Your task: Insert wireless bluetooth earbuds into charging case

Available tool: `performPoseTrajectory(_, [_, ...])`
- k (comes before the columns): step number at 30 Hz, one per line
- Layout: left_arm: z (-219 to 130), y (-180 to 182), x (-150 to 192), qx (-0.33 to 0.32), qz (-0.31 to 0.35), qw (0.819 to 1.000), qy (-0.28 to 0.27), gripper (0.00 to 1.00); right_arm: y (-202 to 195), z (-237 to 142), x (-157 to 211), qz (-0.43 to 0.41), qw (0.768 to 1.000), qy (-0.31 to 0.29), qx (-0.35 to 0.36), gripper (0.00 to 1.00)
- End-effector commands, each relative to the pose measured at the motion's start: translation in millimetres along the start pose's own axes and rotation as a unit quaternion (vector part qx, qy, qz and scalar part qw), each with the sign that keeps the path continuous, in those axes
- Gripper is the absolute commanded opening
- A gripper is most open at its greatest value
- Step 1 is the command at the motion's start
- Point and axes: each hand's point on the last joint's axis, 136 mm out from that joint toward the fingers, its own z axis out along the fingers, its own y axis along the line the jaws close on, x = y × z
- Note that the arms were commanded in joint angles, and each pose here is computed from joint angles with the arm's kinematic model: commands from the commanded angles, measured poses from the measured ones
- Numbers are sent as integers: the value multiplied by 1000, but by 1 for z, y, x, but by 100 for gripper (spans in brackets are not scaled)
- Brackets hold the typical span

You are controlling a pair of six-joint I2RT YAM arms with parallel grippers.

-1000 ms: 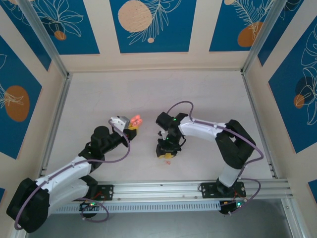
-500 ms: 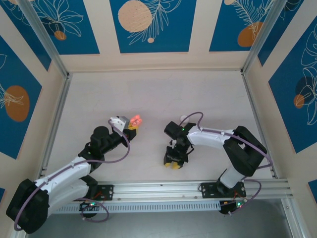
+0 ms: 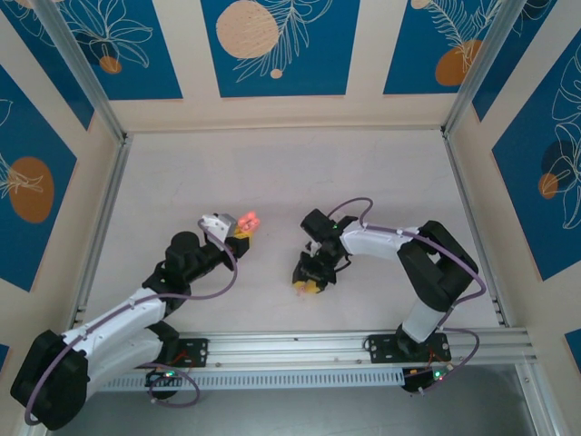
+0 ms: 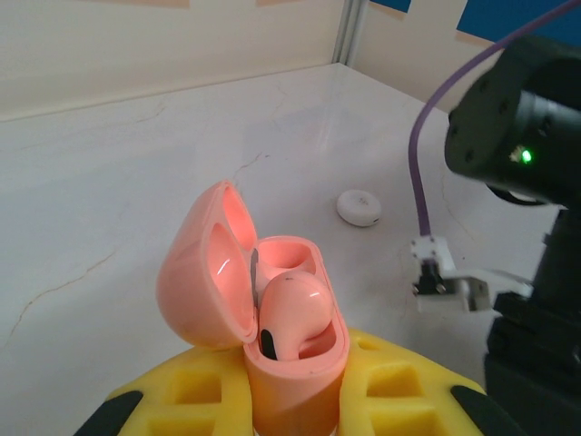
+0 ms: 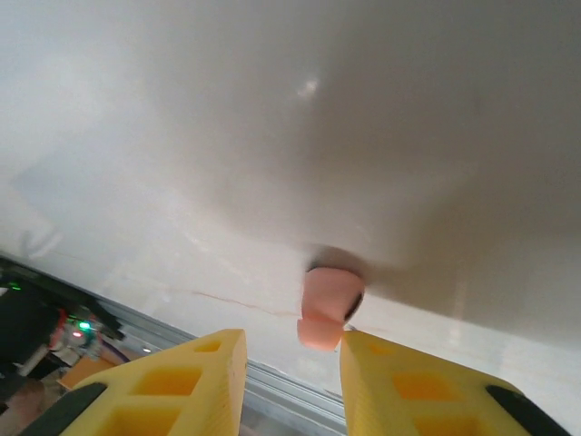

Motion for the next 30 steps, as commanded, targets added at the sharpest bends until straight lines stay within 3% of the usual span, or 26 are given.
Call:
performPoseTrajectory(1, [-2, 0, -6, -4, 5, 1000, -9, 17, 28, -10, -16, -36, 998, -19, -44, 33])
performPoseTrajectory(5, [-4, 1, -8, -8, 9, 1000, -10, 17, 31, -19, -18, -48, 998, -26, -28, 33])
performPoseTrajectory(10, [-6, 2, -4, -11, 9, 1000, -7, 17, -8, -21, -4, -43, 995, -16, 86, 33])
performPoseTrajectory(16, [-7, 2, 0, -11, 6, 1000, -3, 17, -16, -15, 2, -88, 983, -1, 159, 34])
performPoseTrajectory(24, [-13, 3, -2, -20, 10, 1000, -5, 17, -14, -1, 0, -118, 973, 17, 197, 33])
performPoseTrajectory(30, [-17, 4, -3, -25, 12, 1000, -6, 17, -5, 8, 0, -130, 974, 26, 186, 34])
